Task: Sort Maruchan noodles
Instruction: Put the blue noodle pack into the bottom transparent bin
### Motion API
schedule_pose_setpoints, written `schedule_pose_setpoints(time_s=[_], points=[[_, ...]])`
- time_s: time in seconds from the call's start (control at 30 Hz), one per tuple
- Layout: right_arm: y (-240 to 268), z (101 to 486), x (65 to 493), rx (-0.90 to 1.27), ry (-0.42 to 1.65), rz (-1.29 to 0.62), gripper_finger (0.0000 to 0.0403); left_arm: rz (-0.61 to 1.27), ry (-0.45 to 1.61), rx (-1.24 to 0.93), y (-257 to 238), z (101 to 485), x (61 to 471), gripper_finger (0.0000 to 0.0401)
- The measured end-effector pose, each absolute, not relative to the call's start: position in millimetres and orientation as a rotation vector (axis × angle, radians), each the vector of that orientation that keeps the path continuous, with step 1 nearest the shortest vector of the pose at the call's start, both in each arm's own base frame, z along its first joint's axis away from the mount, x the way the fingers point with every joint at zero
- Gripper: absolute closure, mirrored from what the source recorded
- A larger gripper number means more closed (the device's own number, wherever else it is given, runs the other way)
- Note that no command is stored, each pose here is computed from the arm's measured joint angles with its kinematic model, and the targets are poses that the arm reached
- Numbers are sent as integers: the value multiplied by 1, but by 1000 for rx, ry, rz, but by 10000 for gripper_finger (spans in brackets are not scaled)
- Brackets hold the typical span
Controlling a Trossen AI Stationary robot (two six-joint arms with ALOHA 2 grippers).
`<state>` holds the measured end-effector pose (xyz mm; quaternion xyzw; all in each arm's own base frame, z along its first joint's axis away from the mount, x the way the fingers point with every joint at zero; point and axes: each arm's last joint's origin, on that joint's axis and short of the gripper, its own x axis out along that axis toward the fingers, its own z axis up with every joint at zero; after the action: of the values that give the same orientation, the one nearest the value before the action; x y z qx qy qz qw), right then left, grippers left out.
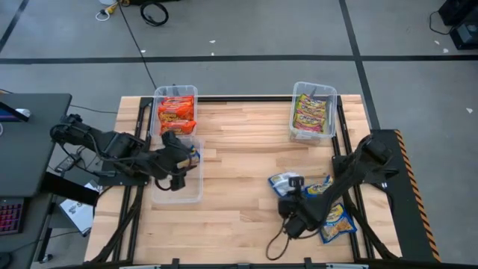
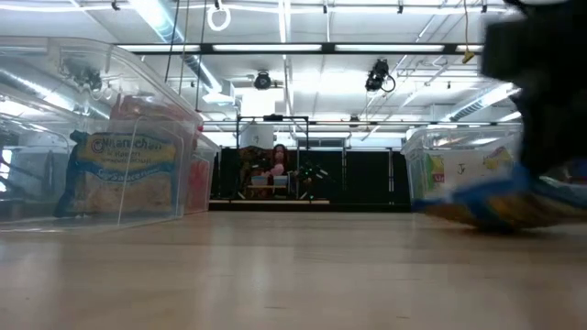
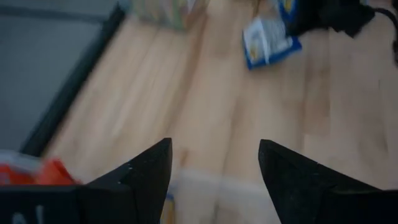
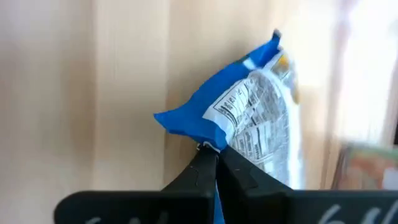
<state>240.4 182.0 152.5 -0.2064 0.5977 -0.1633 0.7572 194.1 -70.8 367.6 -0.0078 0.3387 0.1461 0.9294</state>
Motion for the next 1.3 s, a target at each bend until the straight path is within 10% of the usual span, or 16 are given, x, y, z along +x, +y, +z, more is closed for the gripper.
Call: schedule_pose_setpoints(time_s=[0.47,1.3], points=[[102,304,287,251,774,-139,400,255,685,72,-75,351,244,119],[67,311,313,463,672,-90,400,47,600,48,-56,282,363,85]])
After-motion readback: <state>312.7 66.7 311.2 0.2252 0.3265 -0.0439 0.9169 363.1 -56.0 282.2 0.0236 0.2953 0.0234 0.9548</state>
